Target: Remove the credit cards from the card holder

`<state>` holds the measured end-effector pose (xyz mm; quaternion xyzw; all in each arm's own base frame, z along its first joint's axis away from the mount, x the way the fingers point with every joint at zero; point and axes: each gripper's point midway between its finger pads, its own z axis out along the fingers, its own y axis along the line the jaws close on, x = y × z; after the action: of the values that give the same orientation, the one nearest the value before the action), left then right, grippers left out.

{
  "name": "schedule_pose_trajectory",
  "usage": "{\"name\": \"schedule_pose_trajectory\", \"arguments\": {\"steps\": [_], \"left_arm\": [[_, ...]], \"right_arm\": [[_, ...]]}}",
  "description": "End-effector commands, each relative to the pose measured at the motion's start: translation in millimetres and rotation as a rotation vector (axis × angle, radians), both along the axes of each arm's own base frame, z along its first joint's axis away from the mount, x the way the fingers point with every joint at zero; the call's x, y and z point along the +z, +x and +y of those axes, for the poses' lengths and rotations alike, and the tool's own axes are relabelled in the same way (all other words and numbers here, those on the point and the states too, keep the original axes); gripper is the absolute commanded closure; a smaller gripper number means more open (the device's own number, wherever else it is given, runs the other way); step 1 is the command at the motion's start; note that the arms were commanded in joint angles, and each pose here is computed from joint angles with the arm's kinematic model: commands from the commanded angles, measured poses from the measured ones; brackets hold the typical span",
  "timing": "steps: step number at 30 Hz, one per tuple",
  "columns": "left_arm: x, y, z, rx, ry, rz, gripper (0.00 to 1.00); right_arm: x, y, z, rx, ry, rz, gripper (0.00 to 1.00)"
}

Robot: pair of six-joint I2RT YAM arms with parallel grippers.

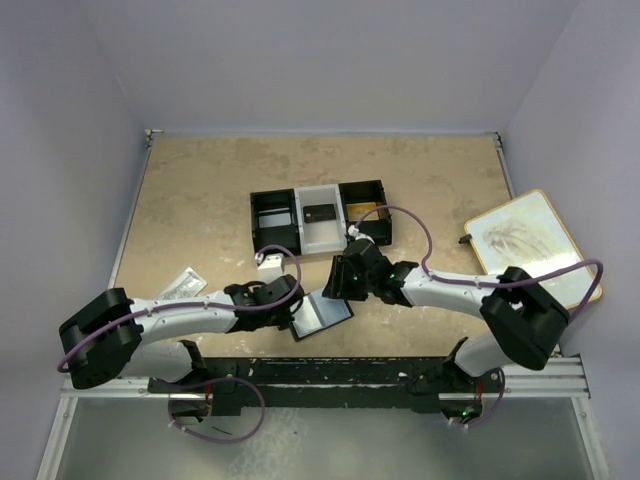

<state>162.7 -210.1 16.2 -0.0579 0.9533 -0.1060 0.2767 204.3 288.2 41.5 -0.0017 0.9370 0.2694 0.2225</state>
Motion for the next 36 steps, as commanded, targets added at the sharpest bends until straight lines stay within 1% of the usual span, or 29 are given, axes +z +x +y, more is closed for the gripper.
{"name": "schedule_pose_trajectory", "arguments": {"steps": [1,6,8,11,19,24,30,36], "left_arm": [[-2,4,3,-0.004,0.036,-0.008,0.96],[-2,5,2,-0.008,0.042,-0.009,0.98],[-2,5,1,-0.011,0.042,-0.01,0.99],[-1,6,0,-0.013,0.048,-0.011,0.99],[1,11,0,-0.022,0.074,-0.024,1.0],[3,14,0,-0.024,0.086,-0.036,1.0],[7,17,1,-0.02,0.097,-0.049,1.0],[10,21,-1,-0.031,0.111,-0.061,1.0]], "right_arm": [[7,5,-8,-0.005,-0.043,-0.031,0.49],[1,-2,-5,0.026,-0.03,-0.009,0.5],[6,6,-4,0.01,-0.028,-0.049,0.51],[19,5,5,0.034,0.051,-0.079,0.53],[31,-1,17,0.095,0.105,-0.07,0.56],[38,-6,29,0.139,0.175,-0.065,0.58],[36,-3,18,0.088,0.115,-0.058,0.57],[40,-4,13,0.089,0.087,-0.063,0.56]]}}
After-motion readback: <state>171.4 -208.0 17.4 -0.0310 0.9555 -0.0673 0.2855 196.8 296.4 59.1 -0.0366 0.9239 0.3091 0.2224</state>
